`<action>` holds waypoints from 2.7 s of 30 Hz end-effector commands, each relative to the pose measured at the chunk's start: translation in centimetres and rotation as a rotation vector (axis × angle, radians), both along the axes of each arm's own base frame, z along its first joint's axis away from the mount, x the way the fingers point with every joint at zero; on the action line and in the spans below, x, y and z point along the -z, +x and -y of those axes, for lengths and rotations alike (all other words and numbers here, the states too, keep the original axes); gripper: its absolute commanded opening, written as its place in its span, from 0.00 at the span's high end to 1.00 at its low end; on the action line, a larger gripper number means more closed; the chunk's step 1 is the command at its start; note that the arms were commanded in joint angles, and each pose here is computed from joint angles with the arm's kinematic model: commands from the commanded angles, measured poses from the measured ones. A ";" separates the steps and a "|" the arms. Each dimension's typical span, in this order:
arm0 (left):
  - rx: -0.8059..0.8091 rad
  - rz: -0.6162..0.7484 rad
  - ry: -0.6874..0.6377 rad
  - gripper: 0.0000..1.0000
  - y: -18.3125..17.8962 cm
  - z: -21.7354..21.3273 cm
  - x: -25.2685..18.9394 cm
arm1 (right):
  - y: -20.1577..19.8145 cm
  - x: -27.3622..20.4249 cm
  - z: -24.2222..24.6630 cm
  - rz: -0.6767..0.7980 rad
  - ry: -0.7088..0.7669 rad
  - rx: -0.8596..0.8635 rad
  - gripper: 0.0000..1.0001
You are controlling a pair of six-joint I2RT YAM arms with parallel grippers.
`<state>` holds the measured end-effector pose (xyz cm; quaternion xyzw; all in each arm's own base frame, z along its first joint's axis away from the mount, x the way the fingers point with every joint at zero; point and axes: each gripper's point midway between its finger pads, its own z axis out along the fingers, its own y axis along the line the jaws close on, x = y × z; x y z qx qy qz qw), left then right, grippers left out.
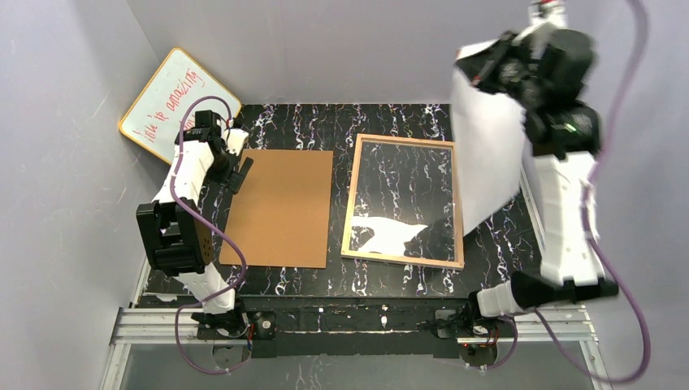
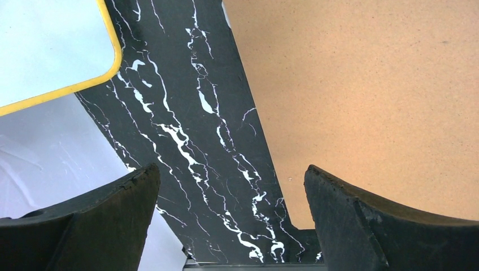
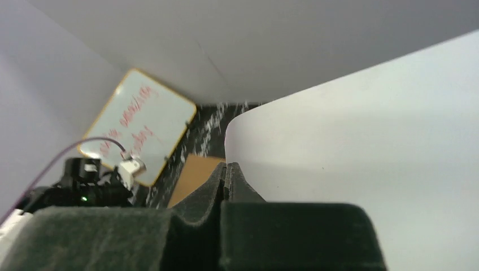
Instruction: Put the photo into the frame
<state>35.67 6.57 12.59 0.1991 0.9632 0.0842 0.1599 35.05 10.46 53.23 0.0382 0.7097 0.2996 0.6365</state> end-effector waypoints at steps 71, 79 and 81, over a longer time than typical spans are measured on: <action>0.074 -0.061 0.033 0.02 -1.7 0.8 1.9 | 16.8 36.1 -13.1 -0.578 0.060 0.440 0.99; 0.072 -0.062 0.033 0.02 -1.7 0.8 2.0 | 17.8 35.1 -12.4 -0.546 -0.010 0.442 0.99; 0.075 -0.063 0.034 0.02 -1.7 0.8 2.0 | 17.9 34.7 -12.0 -0.529 -0.009 0.442 0.99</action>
